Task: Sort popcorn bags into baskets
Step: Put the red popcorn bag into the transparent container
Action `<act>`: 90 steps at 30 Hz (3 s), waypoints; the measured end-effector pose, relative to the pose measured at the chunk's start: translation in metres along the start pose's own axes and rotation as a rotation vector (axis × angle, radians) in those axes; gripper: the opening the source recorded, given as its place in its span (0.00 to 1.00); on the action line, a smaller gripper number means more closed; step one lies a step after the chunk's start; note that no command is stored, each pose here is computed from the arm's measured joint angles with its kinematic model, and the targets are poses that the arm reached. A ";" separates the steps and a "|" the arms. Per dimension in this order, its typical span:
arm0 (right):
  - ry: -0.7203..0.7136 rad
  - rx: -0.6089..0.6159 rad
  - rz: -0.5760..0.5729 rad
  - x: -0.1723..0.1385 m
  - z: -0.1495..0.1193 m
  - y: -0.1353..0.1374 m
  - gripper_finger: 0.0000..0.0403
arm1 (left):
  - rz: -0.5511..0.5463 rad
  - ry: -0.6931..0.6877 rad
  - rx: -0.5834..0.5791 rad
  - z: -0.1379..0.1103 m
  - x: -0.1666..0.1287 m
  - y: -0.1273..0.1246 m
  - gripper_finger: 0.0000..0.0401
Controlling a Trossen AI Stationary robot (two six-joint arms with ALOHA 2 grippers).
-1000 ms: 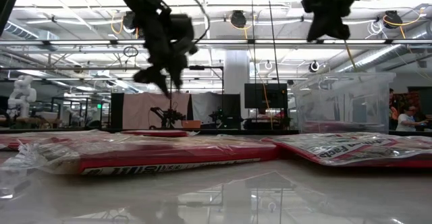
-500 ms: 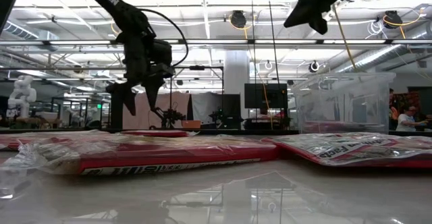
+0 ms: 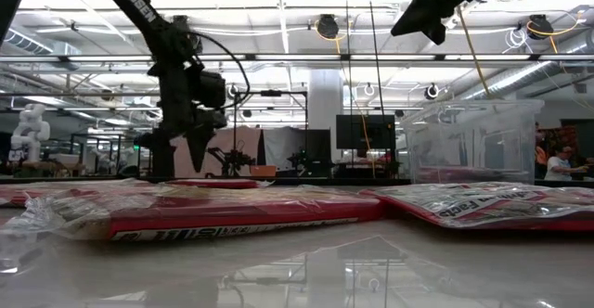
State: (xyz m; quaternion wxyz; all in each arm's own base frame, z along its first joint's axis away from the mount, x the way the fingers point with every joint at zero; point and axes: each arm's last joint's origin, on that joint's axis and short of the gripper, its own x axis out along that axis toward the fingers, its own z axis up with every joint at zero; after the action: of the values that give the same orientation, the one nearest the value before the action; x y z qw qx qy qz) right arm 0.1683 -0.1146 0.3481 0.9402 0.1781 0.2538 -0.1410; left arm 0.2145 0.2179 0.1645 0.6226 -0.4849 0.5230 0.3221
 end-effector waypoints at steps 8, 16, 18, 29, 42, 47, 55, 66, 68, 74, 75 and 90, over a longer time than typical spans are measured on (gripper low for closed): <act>-0.009 0.035 -0.001 -0.001 0.001 0.000 0.00 | -0.014 -0.068 0.065 -0.010 0.025 0.007 0.60; -0.083 0.159 0.006 0.000 0.008 0.001 0.00 | -0.041 -0.170 0.442 -0.007 0.028 -0.005 0.17; -0.098 0.216 0.013 0.000 0.010 0.001 0.00 | -0.042 -0.194 0.511 -0.008 0.025 -0.008 0.05; -0.233 0.349 0.126 0.019 0.029 0.022 0.00 | -0.128 -0.485 0.697 -0.019 -0.044 -0.041 0.02; -0.053 0.299 0.167 0.073 0.060 0.062 0.00 | -0.253 -0.616 0.938 -0.075 -0.083 -0.086 0.01; 0.093 0.242 0.129 0.083 0.080 0.072 0.00 | -0.306 -0.597 1.035 -0.096 -0.079 -0.107 0.01; 0.335 0.161 0.170 0.106 0.090 0.073 0.03 | -0.341 -0.615 1.107 -0.118 -0.074 -0.128 0.01; 0.391 -0.002 0.256 0.150 0.094 0.072 0.35 | -0.308 -0.630 1.089 -0.120 -0.073 -0.131 0.01; 0.414 -0.023 0.256 0.162 0.090 0.070 0.41 | -0.300 -0.627 1.084 -0.119 -0.071 -0.132 0.01; 0.442 -0.139 0.217 0.184 0.080 0.070 0.49 | -0.307 -0.638 1.069 -0.119 -0.072 -0.132 0.01; 0.449 -0.159 0.212 0.187 0.078 0.071 0.49 | -0.308 -0.639 1.069 -0.119 -0.072 -0.132 0.01; 0.518 -0.308 0.280 0.226 0.056 0.074 0.27 | -0.303 -0.657 1.090 -0.118 -0.073 -0.133 0.01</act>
State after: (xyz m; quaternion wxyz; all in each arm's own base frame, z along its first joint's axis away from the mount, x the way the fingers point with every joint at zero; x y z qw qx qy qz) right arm 0.4061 -0.1109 0.2937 0.8706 0.0969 0.4758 0.0797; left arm 0.2774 0.0716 0.2722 0.9451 -0.0443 0.3197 0.0508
